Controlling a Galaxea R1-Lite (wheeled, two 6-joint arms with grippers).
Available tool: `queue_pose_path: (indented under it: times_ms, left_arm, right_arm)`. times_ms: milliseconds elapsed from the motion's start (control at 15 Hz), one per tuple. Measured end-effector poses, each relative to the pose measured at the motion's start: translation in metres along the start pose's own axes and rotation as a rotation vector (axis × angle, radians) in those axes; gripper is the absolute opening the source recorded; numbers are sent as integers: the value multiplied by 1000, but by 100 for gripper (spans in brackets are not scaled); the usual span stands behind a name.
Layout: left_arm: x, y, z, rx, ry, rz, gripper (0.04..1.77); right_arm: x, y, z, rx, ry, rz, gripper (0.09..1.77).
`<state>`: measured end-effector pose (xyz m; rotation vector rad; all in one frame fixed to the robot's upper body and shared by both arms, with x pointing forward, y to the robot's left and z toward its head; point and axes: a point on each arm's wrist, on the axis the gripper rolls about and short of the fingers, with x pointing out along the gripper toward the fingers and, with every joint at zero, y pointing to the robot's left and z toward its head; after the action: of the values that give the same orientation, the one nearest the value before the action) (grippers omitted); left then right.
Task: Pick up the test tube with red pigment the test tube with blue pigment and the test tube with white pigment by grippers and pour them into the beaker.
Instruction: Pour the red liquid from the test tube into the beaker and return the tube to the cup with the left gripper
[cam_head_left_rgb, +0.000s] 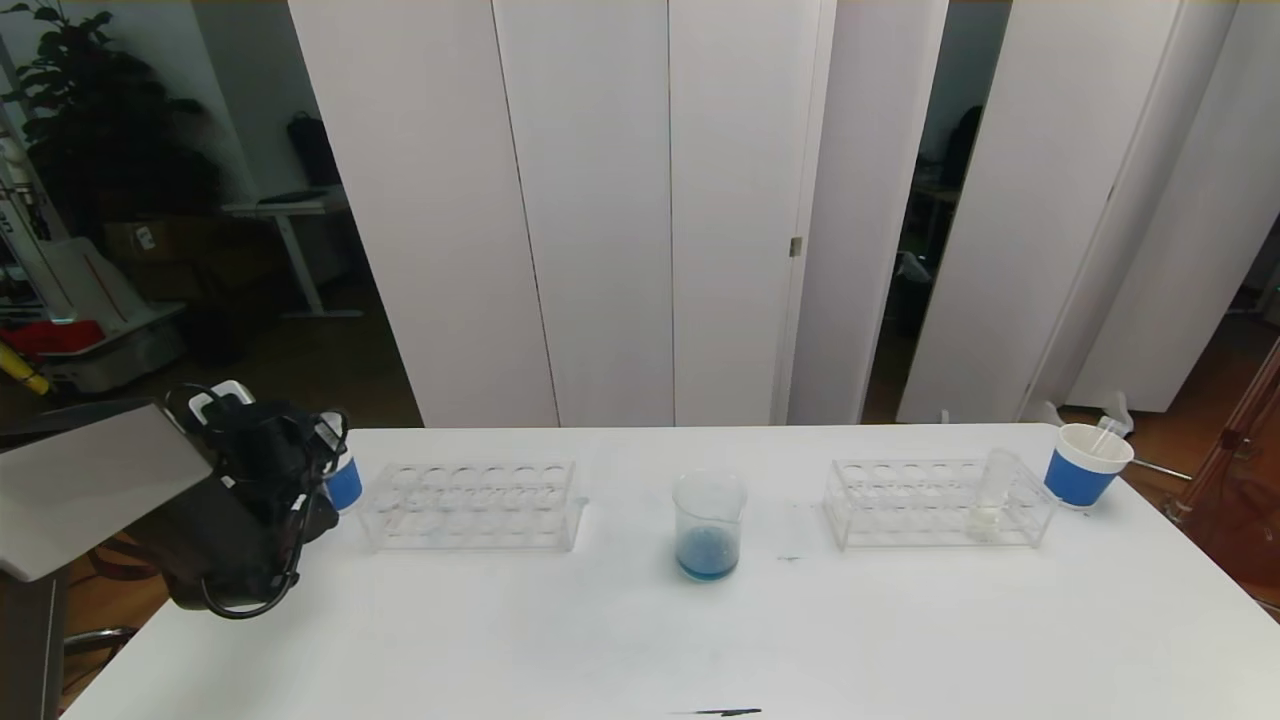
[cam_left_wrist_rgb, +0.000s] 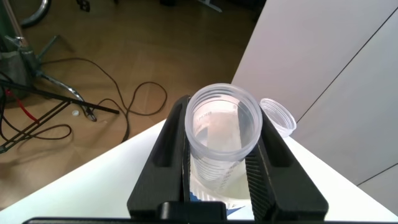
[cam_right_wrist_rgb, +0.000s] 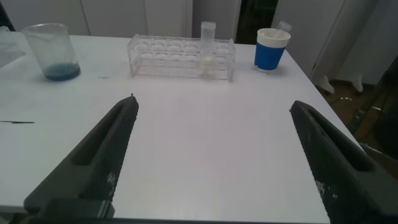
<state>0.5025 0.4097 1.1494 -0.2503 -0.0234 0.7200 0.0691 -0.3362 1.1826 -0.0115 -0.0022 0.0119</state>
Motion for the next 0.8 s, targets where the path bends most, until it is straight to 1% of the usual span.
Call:
queue_pose_path:
  times_ms: [200, 267, 333, 400, 467, 533, 800]
  left_arm:
    - [0, -1, -2, 8, 2, -3, 58]
    - [0, -2, -2, 11, 2, -4, 68]
    - [0, -2, -2, 11, 2, -4, 90]
    - [0, -2, -1, 9, -1, -5, 127]
    - [-1, -3, 0, 7, -4, -7, 158]
    - [-1, -3, 1, 5, -7, -7, 171]
    - [-3, -5, 8, -1, -19, -15, 173]
  right_arm:
    - [0, 0, 0, 0, 0, 0, 175]
    - [0, 0, 0, 0, 0, -1, 175]
    - [0, 0, 0, 0, 0, 0, 175]
    - [0, 0, 0, 0, -1, 0, 175]
    - [0, 0, 0, 0, 0, 0, 175]
    - [0, 0, 0, 0, 0, 0, 175]
    - [0, 0, 0, 0, 0, 0, 175]
